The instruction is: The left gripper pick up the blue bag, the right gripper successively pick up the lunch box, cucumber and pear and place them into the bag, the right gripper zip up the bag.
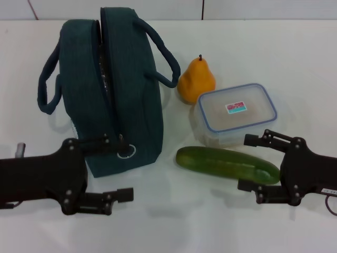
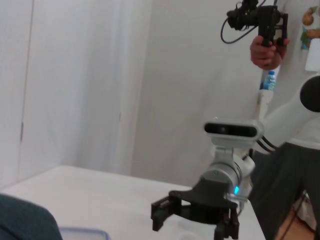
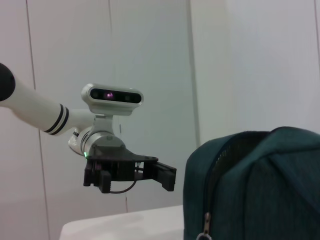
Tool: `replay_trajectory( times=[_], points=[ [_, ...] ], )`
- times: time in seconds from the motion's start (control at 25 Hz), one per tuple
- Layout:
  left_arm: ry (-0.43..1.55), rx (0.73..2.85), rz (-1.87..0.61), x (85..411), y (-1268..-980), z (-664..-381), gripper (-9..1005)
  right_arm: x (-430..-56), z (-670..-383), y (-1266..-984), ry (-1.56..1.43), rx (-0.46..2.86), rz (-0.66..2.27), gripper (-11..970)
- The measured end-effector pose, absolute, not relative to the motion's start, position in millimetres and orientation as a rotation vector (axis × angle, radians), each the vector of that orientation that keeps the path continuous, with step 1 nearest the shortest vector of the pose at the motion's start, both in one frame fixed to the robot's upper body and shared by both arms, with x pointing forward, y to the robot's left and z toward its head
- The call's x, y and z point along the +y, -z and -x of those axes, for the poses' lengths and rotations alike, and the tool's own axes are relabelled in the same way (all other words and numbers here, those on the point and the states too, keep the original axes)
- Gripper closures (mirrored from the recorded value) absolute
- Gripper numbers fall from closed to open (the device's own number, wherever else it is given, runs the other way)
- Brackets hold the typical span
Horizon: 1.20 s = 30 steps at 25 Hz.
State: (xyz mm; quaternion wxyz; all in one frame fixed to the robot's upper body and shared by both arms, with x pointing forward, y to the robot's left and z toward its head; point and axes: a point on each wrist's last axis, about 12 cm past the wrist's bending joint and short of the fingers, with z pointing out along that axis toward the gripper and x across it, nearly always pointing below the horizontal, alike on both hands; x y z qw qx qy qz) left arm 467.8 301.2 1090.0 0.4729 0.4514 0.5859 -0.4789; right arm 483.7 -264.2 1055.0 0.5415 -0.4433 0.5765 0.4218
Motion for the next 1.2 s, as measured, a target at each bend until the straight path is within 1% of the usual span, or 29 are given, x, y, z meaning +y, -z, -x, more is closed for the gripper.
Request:
replay_trajectory(
  times=[0.16, 0.28, 0.36, 0.48, 0.52, 0.64, 0.76, 0.8, 0.88, 1.0, 1.2],
  points=[
    [1.129, 1.355, -1.044, 304.6, -1101.5, -474.5, 152, -267.8, -484.9, -1059.3, -0.987, 1.343, 1.014, 98],
    [1.047, 1.256, -0.908, 316.2, -1119.1, -485.0, 156, -269.6, -485.5, -1064.1, -0.987, 1.312, 0.990, 99],
    [0.993, 1.227, -0.782, 328.0, -1132.6, -497.1, 158, -270.5, -486.1, -1065.8, -0.985, 1.302, 0.977, 99],
    [0.931, 1.259, -0.602, 343.8, -1148.0, -521.5, 162, -271.2, -485.8, -1066.2, -0.986, 1.301, 0.957, 100],
    [0.916, 1.287, -0.531, 350.4, -1154.6, -533.8, 163, -271.7, -485.3, -1066.1, -0.986, 1.301, 0.951, 101],
    [0.905, 1.362, -0.398, 361.3, -1168.2, -559.4, 167, -274.4, -481.2, -1065.8, -0.988, 1.295, 0.928, 101],
    [0.883, 1.456, -0.288, 370.7, -1179.4, -580.0, 171, -279.0, -475.3, -1065.7, -0.989, 1.286, 0.894, 102],
    [0.865, 1.521, -0.250, 375.3, -1183.0, -587.1, 172, -280.5, -473.6, -1065.7, -0.988, 1.283, 0.883, 103],
    [0.851, 1.599, -0.226, 379.3, -1184.9, -591.1, 175, -282.7, -471.4, -1065.5, -0.981, 1.281, 0.864, 103],
    [0.861, 1.772, -0.234, 380.0, -1191.7, -591.9, 179, -285.8, -469.6, -1064.1, -0.963, 1.289, 0.839, 104],
    [0.861, 2.028, -0.226, 368.6, -1213.1, -579.8, 185, -288.3, -468.2, -1062.6, -0.949, 1.300, 0.825, 106]
  ],
)
